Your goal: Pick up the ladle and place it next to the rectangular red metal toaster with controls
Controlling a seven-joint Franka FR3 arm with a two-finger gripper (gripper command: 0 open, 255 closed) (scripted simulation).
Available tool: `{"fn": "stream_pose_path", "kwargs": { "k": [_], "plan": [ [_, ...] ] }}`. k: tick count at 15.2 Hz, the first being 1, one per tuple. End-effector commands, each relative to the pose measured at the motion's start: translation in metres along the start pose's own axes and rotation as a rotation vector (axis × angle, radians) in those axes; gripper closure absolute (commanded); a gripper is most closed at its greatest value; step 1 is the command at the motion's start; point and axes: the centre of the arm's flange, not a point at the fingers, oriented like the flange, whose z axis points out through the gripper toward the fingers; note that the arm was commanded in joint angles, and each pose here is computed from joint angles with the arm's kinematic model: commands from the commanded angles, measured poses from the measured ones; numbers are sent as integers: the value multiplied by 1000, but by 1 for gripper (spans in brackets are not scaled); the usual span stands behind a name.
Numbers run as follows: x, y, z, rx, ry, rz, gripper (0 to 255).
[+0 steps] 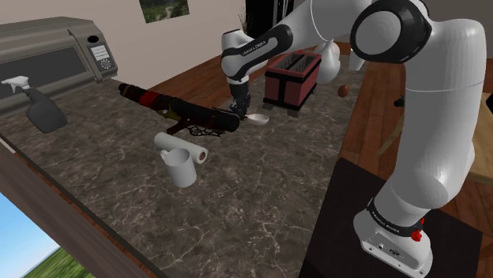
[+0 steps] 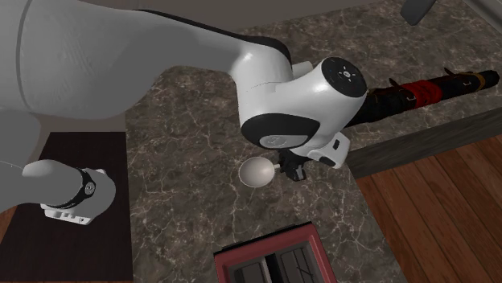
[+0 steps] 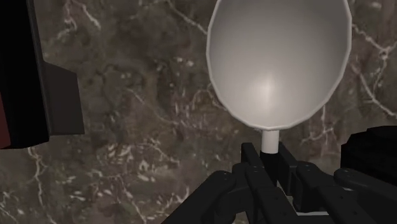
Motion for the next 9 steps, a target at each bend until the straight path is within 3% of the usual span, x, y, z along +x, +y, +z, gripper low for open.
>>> {"fn": "stream_pose_path", "kwargs": {
  "k": [1,6,7,9],
  "plan": [
    [1,-1,3,0,1,0,255],
    [1,-1,3,0,1,0,255],
    [1,-1,3,0,1,0,0],
    [1,-1,3,0,1,0,0]
  ]
}}
